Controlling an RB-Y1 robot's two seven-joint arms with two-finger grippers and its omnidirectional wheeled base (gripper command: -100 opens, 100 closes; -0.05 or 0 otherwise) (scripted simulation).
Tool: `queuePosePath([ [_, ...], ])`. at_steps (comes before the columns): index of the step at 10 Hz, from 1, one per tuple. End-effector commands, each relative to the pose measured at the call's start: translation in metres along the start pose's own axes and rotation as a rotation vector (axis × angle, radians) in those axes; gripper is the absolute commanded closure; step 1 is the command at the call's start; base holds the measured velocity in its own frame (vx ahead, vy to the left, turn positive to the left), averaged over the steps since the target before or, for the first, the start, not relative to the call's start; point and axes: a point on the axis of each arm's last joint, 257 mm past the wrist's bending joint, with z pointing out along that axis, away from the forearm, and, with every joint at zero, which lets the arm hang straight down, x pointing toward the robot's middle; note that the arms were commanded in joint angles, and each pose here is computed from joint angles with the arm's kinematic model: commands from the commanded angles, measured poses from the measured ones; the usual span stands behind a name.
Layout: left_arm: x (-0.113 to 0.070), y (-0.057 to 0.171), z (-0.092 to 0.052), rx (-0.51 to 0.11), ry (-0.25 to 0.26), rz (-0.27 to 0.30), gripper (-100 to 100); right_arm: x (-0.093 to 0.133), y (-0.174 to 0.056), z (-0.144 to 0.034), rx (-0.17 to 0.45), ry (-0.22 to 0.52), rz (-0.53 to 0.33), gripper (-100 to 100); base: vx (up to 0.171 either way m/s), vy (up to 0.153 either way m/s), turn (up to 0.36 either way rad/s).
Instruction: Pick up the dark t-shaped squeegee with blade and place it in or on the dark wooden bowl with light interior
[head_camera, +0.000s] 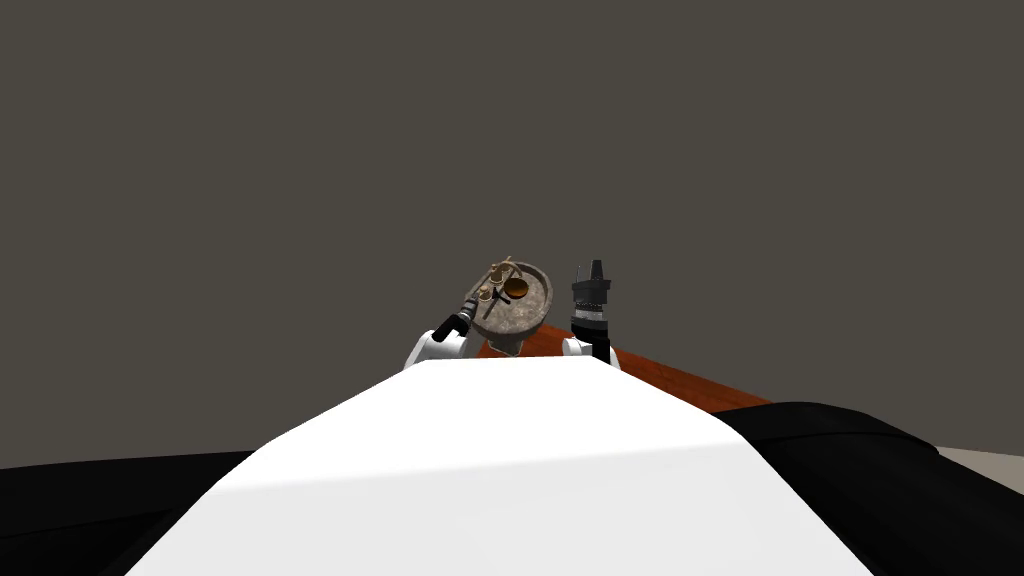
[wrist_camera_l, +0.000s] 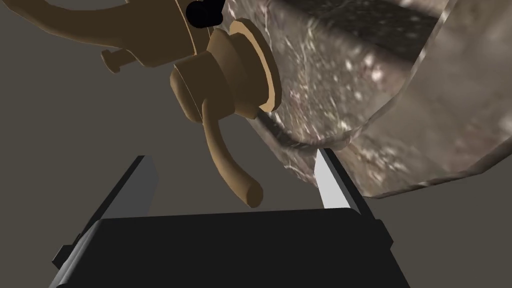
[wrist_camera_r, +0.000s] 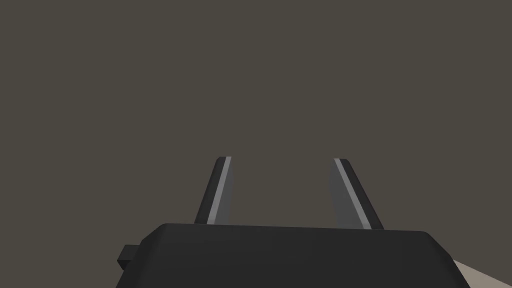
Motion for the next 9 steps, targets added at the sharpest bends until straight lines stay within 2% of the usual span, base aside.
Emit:
queuePosePath([
  [1, 0.004, 0.002, -0.001, -0.014, 0.022, -0.001, -100, 0.0, 0.0, 0.0, 0.0, 0.0, 0.0, 0, 0.053, 0.052, -0.316],
  [4, 0.008, 0.007, -0.003, -0.042, 0.055, -0.008, -100, 0.0, 0.0, 0.0, 0.0, 0.0, 0.0, 0, 0.059, 0.025, -0.332],
  [6, 0.008, 0.007, -0.003, -0.043, 0.057, -0.009, -100, 0.0, 0.0, 0.0, 0.0, 0.0, 0.0, 0, 0.043, 0.015, -0.132],
  [7, 0.009, 0.008, -0.003, -0.044, 0.058, -0.009, 0, 0.0, 0.0, 0.0, 0.0, 0.0, 0.0, 0, 0.0, 0.0, 0.0],
  [8, -0.003, 0.008, 0.01, -0.049, 0.039, -0.013, -100, 0.0, 0.0, 0.0, 0.0, 0.0, 0.0, 0, -0.045, -0.001, -0.128],
  [9, -0.008, 0.008, 0.016, -0.051, 0.029, -0.016, -100, 0.0, 0.0, 0.0, 0.0, 0.0, 0.0, 0, -0.084, 0.006, -0.171],
])
